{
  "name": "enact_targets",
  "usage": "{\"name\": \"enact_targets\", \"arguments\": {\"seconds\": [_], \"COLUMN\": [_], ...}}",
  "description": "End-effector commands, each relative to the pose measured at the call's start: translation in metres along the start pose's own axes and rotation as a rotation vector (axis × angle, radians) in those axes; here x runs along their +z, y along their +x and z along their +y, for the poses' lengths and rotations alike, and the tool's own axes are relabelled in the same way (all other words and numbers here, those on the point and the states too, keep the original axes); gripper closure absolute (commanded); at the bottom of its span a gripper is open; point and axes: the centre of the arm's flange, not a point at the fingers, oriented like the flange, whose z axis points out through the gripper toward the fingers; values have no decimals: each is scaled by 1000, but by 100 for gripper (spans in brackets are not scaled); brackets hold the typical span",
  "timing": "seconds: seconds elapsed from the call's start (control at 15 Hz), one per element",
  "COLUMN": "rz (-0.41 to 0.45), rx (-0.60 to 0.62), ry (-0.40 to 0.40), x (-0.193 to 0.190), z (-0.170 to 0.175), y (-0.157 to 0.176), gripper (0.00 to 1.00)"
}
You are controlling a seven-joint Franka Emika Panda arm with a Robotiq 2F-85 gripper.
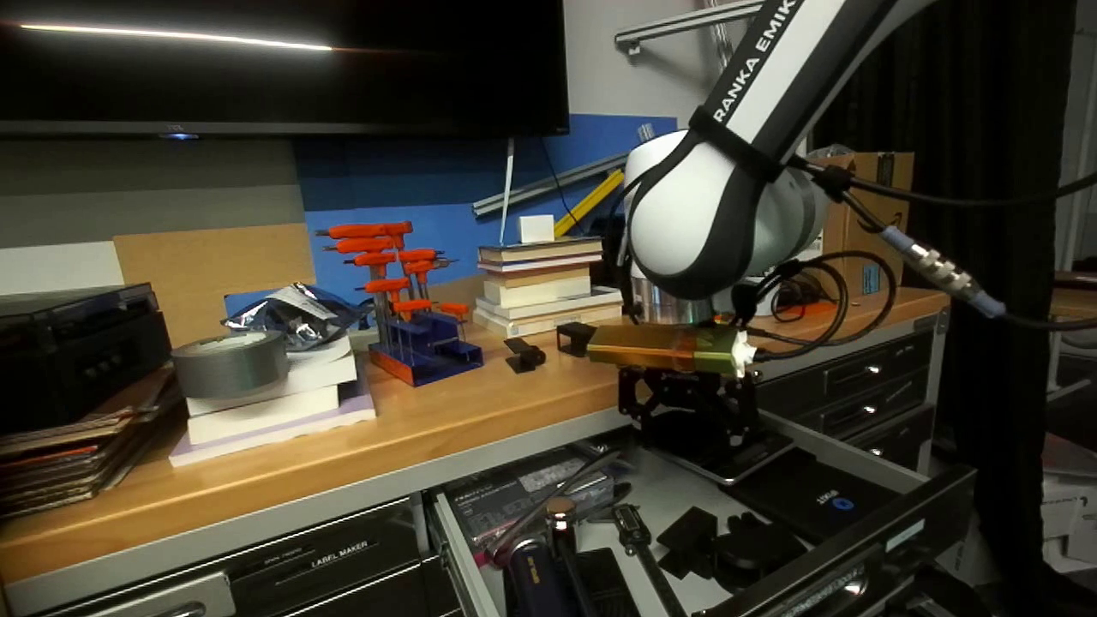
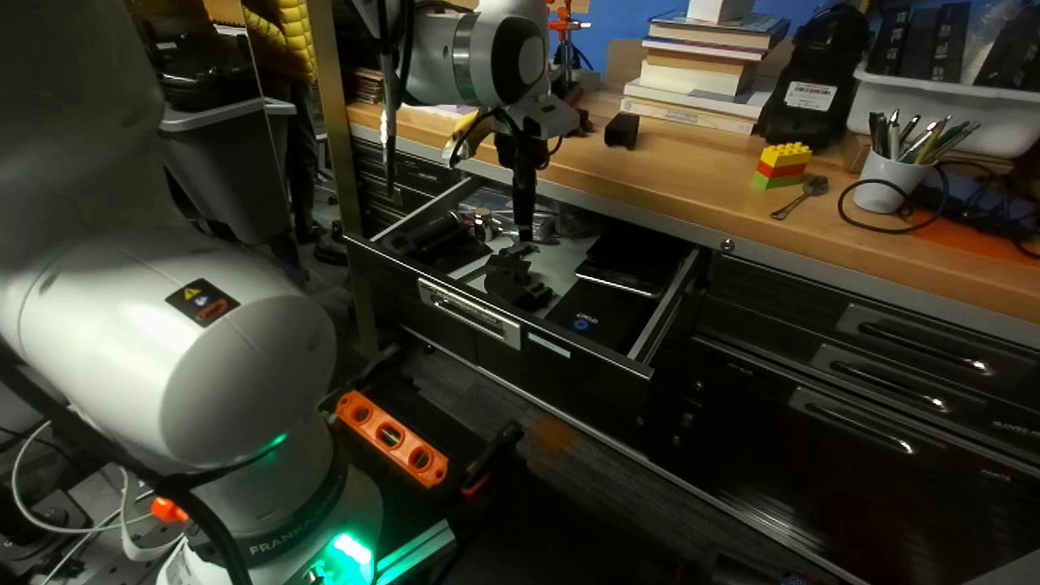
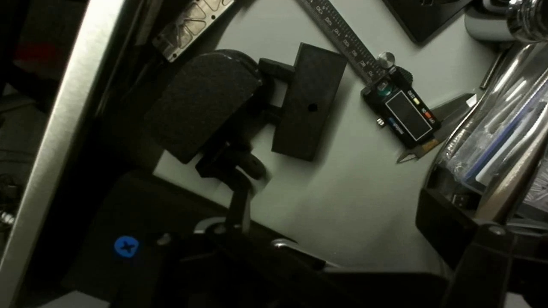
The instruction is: Open the top middle drawer then remove three black objects from the drawer
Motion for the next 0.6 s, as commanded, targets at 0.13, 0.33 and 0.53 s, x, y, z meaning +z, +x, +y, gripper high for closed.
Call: {"name": "enact_targets", "arguments": {"seconds": [0.13, 0.33, 0.53], "rz": [-28, -57, -94], "rx": [107, 110, 109], "ry": [72, 93, 112], "x": [20, 27, 35], "z": [14, 12, 4], "y": [-10, -23, -37], "gripper": [0, 0, 0]}}
